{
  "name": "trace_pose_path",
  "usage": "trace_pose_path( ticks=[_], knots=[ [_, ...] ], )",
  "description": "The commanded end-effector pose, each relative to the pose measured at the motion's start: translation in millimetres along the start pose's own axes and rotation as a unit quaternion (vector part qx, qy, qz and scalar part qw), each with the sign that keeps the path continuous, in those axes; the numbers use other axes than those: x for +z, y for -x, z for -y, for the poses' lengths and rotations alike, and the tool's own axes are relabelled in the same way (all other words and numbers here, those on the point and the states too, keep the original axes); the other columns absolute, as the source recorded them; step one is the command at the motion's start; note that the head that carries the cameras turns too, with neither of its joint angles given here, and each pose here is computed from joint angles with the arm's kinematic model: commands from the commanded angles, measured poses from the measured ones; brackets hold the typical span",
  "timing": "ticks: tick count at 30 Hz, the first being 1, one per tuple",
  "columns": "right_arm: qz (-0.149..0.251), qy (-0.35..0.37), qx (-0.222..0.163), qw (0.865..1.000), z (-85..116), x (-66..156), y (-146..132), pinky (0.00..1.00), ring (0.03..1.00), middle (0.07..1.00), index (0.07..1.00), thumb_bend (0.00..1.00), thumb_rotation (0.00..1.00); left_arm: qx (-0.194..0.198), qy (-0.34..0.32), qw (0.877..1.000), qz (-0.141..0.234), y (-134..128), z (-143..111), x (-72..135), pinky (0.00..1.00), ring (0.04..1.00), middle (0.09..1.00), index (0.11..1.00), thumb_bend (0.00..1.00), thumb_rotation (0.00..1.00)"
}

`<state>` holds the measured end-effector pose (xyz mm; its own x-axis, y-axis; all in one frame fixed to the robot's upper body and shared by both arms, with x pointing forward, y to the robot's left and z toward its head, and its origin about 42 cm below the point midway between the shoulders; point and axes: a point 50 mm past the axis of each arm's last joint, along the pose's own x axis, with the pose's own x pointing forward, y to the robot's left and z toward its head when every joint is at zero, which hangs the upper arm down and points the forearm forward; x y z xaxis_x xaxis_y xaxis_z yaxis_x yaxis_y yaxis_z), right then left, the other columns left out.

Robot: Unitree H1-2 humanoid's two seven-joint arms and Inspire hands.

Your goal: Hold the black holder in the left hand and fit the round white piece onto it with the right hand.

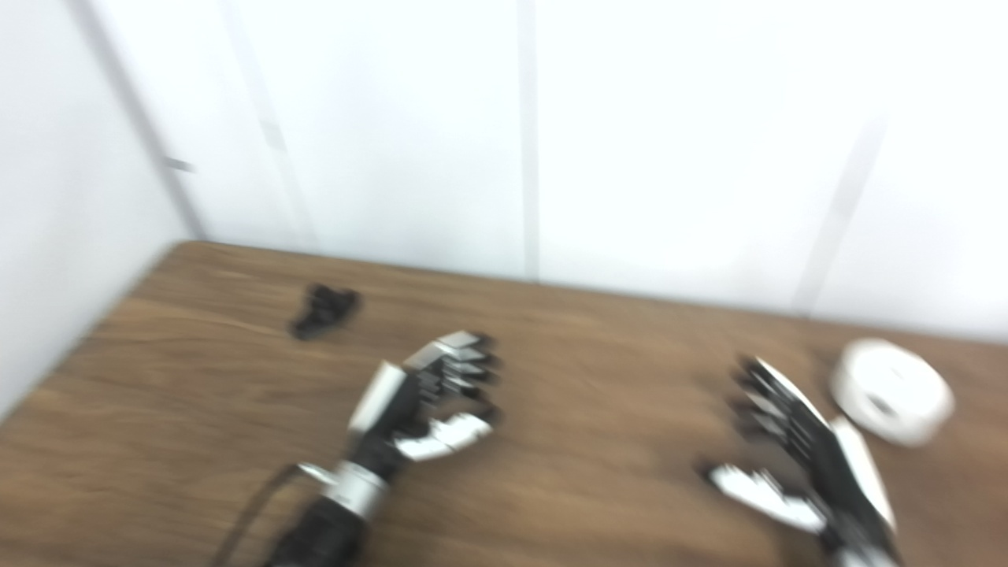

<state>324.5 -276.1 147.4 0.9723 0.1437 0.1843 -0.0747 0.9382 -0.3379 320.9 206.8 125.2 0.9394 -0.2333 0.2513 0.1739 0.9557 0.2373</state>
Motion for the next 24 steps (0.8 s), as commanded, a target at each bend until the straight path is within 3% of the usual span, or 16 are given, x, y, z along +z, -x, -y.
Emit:
trace_pose_path(
  ticks=[1,11,17,21,24],
  knots=[
    [0.036,-0.001,-0.005,0.999,9,22,-7,0.68,0.778,0.851,0.886,0.62,0.15,0.003,-0.004,1.0,0.005,-5,6,1,0.65,0.748,0.783,0.841,0.6,0.2],
    [0.036,0.009,-0.004,0.999,10,36,-8,0.69,0.792,0.869,0.892,0.57,0.03,0.008,0.012,1.0,0.007,-6,8,1,0.64,0.757,0.787,0.834,0.61,0.18],
    [0.035,0.005,-0.003,0.999,11,41,-8,0.69,0.793,0.87,0.893,0.56,0.0,0.012,0.006,1.0,0.009,-6,4,5,0.65,0.758,0.787,0.823,0.61,0.16],
    [0.037,0.008,0.0,0.999,12,44,-7,0.68,0.79,0.87,0.893,0.56,0.0,0.014,-0.004,1.0,0.014,-10,-4,12,0.6,0.695,0.763,0.785,0.62,0.08],
    [0.033,0.008,-0.001,0.999,11,46,-6,0.68,0.788,0.868,0.886,0.57,0.0,0.013,-0.009,1.0,0.019,-13,-12,18,0.62,0.693,0.762,0.788,0.64,0.09]
  ],
)
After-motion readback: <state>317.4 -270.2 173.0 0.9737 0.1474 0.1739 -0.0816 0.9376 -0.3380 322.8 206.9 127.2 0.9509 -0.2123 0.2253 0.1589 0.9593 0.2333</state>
